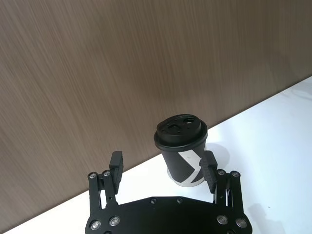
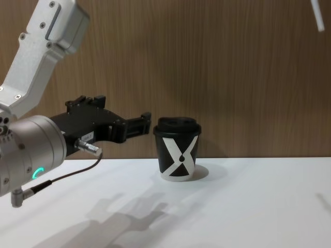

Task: Pick up the straw with one hand, pass it to the other hand, and insert it into the cup.

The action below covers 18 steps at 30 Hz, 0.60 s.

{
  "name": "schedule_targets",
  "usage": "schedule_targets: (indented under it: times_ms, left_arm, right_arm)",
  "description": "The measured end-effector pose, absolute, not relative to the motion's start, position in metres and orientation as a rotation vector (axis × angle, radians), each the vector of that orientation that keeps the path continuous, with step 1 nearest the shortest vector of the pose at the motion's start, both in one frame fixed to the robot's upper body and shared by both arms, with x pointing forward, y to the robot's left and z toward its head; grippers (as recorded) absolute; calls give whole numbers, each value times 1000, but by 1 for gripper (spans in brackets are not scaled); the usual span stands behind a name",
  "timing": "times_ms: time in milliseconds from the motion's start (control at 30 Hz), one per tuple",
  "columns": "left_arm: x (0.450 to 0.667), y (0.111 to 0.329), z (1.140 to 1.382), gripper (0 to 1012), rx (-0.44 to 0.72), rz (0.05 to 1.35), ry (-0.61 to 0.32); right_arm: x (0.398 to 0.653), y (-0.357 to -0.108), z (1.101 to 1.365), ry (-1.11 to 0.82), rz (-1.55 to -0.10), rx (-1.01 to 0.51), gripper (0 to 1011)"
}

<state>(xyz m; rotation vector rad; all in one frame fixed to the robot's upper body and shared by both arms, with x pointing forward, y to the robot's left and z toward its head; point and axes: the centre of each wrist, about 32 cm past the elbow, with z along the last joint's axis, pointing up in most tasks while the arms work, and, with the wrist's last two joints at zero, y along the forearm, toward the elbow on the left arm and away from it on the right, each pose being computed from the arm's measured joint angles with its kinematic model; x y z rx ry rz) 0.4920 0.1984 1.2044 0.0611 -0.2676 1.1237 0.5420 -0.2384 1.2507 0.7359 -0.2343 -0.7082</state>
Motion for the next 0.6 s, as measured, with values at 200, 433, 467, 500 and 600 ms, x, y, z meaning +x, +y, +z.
schedule_targets:
  times_ms: [200,433,467,500,600]
  left_arm:
    - [492,198,1204,1002,61,1124,-268]
    - [492,198,1204,1002,61,1124,-268]
    - [492,198,1204,1002,61,1124,-268]
    - [492,198,1204,1002,61,1124,-268]
    - [492,198,1204,1001,61,1124,-268]
  right_arm:
    - [542,-240,1250,-223,-664,721,2]
    - [543,-241,1248,-213,-635,712,2]
    - [543,-241,1248,-213,-633,711,2]
    - [544,-241,1248,-212,-629,710,2]
    - [544,-242,1247,-209,-622,709,2]
